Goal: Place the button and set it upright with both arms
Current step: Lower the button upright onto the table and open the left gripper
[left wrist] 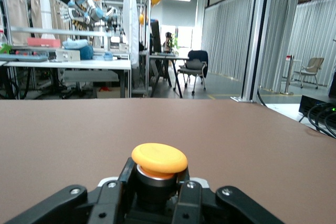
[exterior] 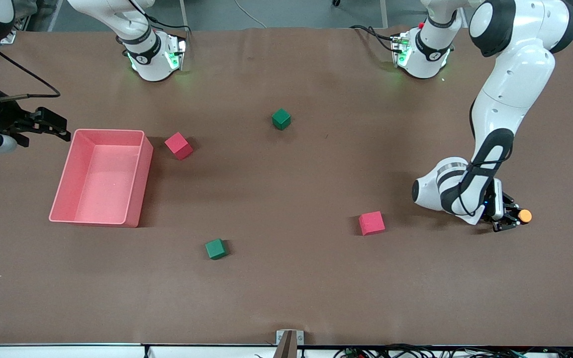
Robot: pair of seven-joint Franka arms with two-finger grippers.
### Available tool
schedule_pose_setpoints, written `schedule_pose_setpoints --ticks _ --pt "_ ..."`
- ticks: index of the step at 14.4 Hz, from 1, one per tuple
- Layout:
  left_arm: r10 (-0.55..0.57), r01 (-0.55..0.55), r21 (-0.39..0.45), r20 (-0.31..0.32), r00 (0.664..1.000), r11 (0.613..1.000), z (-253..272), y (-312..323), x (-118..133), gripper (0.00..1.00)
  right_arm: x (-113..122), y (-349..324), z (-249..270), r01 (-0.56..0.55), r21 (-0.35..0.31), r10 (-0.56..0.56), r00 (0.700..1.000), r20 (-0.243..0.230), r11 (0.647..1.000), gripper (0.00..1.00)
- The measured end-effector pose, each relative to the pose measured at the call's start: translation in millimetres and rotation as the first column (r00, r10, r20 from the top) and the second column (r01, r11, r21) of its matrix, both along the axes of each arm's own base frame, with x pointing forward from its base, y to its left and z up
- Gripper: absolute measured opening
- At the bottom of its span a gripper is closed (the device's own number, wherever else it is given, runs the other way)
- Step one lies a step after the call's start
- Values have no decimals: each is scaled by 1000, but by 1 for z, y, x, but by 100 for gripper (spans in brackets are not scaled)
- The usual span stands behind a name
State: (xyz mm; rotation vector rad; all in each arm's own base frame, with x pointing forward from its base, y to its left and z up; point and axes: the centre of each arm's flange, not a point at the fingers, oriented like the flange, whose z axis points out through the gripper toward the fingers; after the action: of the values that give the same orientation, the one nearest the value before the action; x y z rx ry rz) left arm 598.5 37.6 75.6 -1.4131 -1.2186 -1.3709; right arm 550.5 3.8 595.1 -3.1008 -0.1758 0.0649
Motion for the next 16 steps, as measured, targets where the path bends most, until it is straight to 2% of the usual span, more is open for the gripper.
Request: schedule_pose_setpoints --ticks 4,14,15,16 --pt "10 -11 63 9 1000 998 -15 18 3 34 0 0 0 1 0 -1 1000 3 1000 100" --pt "0 -1 81 13 1000 997 -21 20 4 34 1 -4 1 7 0 -7 1000 9 1000 100" --pt "-1 0 81 13 1000 997 -21 21 4 39 1 -4 1 7 0 -7 1000 10 1000 100" --pt "-1 -1 82 13 1000 997 -21 21 4 50 1 -4 1 7 0 -7 1000 10 1000 100"
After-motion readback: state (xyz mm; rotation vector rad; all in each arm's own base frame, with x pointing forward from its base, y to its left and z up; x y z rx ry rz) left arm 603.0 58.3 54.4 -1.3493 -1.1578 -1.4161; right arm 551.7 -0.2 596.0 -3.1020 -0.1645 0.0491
